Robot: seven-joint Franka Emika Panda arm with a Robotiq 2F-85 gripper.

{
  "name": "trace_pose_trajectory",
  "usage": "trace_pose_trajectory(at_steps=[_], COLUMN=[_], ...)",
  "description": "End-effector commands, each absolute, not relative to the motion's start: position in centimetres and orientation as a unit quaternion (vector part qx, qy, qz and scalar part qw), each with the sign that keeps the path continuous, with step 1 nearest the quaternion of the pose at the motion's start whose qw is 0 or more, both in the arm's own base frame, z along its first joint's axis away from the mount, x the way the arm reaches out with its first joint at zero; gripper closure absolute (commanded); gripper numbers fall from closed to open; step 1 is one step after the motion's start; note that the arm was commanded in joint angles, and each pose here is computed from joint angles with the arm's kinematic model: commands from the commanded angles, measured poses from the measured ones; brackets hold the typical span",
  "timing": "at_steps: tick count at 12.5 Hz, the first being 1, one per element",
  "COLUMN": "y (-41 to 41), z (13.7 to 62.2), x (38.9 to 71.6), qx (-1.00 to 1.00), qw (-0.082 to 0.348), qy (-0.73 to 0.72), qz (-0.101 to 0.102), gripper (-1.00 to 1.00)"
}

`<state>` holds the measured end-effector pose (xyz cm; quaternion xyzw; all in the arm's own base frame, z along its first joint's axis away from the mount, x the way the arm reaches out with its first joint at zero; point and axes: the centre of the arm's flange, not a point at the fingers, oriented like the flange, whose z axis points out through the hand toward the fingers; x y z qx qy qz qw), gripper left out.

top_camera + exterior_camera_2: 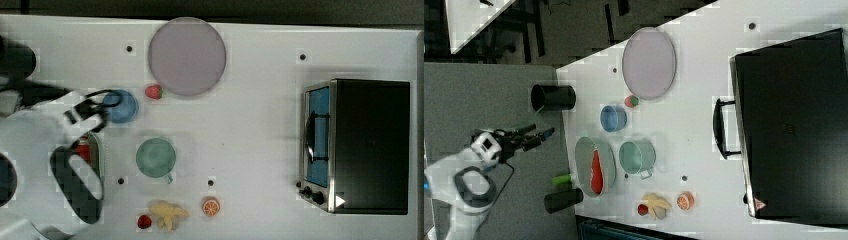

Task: Pick Ketchup from the table and place it in strainer.

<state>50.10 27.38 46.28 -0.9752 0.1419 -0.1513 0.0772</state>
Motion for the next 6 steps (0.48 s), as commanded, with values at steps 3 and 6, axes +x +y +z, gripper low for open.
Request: trace_pose_trajectory(at_steps=[3,6], y=[8.1,1.6], z=[51.2,55.4], x=[54.6,54.5], qx=[-0.945,-0.934], qw=[-0.005,-0.014], qy=[0.319,0.353], qz=[-0.074,-0.043], gripper=[-1.0,-1.0])
